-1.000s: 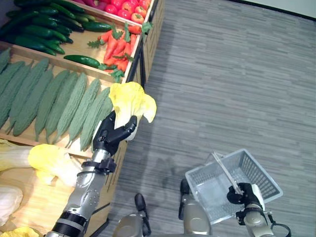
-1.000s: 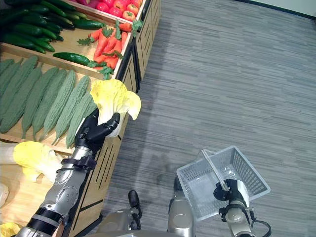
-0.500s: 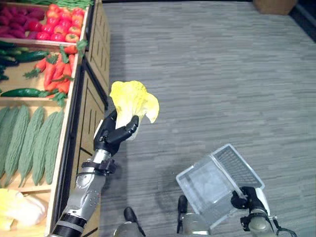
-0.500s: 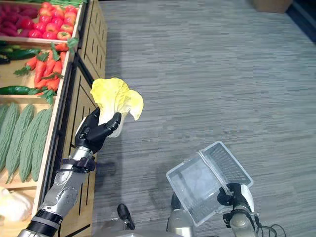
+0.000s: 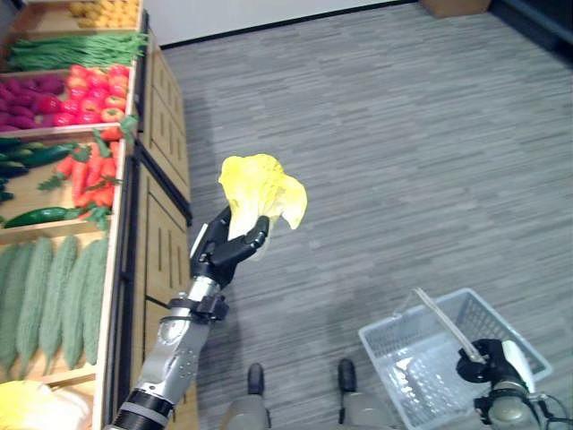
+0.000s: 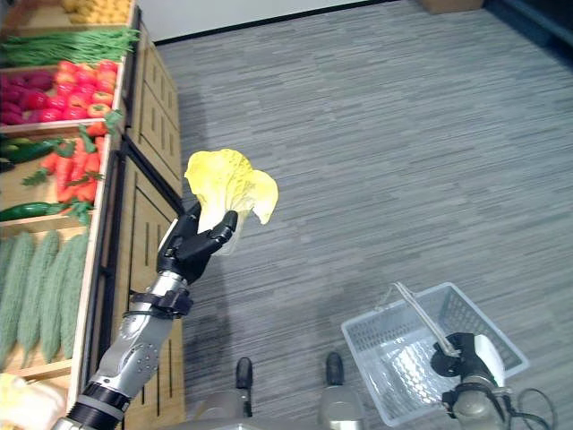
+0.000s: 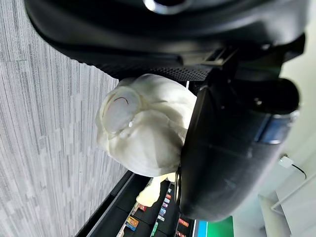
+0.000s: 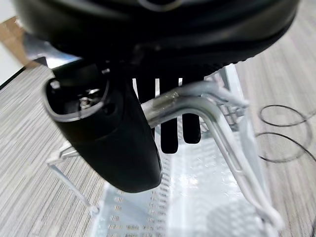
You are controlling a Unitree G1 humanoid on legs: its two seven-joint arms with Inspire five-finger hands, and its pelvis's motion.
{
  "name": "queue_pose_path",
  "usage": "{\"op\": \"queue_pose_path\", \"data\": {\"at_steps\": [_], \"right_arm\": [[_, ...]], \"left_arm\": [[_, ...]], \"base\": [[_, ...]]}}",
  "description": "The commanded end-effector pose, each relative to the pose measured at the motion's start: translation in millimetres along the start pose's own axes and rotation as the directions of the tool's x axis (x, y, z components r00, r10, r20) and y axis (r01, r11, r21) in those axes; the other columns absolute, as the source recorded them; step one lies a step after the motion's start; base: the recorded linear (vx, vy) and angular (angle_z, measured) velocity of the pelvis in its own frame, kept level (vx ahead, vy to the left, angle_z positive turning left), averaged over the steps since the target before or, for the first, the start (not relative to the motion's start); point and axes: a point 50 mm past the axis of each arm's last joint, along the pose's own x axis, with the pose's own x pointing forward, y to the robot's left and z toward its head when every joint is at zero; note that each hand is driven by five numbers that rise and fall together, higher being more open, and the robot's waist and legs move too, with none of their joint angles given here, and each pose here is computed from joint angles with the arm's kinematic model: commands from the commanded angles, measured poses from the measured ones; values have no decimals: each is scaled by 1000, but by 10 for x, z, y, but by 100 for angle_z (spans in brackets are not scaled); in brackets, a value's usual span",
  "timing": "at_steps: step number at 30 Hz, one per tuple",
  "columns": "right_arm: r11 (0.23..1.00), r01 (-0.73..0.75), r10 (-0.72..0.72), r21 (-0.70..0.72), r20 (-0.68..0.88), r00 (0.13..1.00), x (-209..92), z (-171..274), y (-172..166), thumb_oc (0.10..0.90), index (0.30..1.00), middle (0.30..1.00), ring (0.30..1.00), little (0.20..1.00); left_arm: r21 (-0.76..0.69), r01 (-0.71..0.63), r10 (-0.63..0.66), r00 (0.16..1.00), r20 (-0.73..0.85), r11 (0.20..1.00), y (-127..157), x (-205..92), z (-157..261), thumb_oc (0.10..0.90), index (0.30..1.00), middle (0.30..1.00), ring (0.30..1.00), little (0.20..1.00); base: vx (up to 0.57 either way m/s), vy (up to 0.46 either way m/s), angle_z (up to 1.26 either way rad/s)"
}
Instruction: Get the vegetables into the basket
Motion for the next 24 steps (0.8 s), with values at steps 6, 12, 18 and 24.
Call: {"op": "queue_pose_path", "data": {"at_steps": [6,12,18,24], "right_arm": [[984,90,-100,155,61,993,156,267,-154,400,300,300,300,300],[986,71,-79,150,52,996,158,250,-135,400,300,300,300,300],[991,64,-77,113,115,990,189,387,-188,400,300,300,300,300],[992,64,-82,107,173,981,223,554,-214,400,300,300,300,300]], "left_arm": [[95,-82,58,971,232,992,83,1,432,400,300,300,300,300],[136,-183,142,954,265,974,180,-61,489,400,300,300,300,300],[163,-237,183,939,290,958,220,-100,529,400,300,300,300,300],[206,-269,208,939,273,941,270,-172,487,400,300,300,300,300]], "base": [[69,82,-5],[27,11,14],[21,-10,21],[37,11,11]]}}
